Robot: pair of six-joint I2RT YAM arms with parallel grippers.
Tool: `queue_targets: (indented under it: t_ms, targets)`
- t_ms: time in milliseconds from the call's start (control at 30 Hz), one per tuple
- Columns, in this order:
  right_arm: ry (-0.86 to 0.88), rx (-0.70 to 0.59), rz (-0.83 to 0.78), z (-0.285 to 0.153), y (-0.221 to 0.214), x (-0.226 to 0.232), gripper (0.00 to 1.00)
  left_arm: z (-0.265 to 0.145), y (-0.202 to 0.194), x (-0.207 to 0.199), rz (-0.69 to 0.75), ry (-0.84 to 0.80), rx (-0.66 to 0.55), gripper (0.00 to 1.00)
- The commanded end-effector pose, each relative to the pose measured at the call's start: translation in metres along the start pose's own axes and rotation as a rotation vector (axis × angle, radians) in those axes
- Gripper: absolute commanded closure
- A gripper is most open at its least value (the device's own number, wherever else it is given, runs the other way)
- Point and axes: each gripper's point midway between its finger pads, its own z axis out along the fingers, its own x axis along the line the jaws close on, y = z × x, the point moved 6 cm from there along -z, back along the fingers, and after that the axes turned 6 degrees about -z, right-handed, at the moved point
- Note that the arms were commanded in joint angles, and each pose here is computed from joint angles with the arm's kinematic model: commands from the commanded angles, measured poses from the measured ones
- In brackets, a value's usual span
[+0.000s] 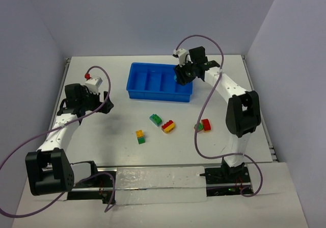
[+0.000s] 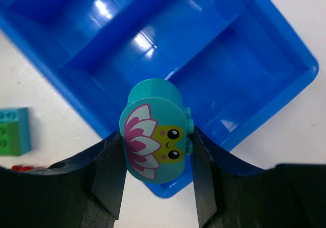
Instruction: Sort the legos into containers by color
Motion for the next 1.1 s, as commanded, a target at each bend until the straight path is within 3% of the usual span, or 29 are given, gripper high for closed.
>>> queue_targets:
  t_ms: [0, 467, 1067]
  targets:
    - [-0.121, -0.061, 0.052, 0.003, 0.023, -0.022, 1.00, -0.003, 0.025, 0.001, 0.012, 0.016, -0.084, 0.03]
    - [-0.192, 0.092, -0.008, 0.028, -0.017, -0.067, 1.00, -0.001, 0.022, 0.003, 0.007, 0.025, -0.068, 0.02]
    - [-0.203, 0.090, -0.038, 0.030, -0.008, -0.090, 0.97, 0.000, 0.025, 0.004, 0.005, 0.024, -0.061, 0.02]
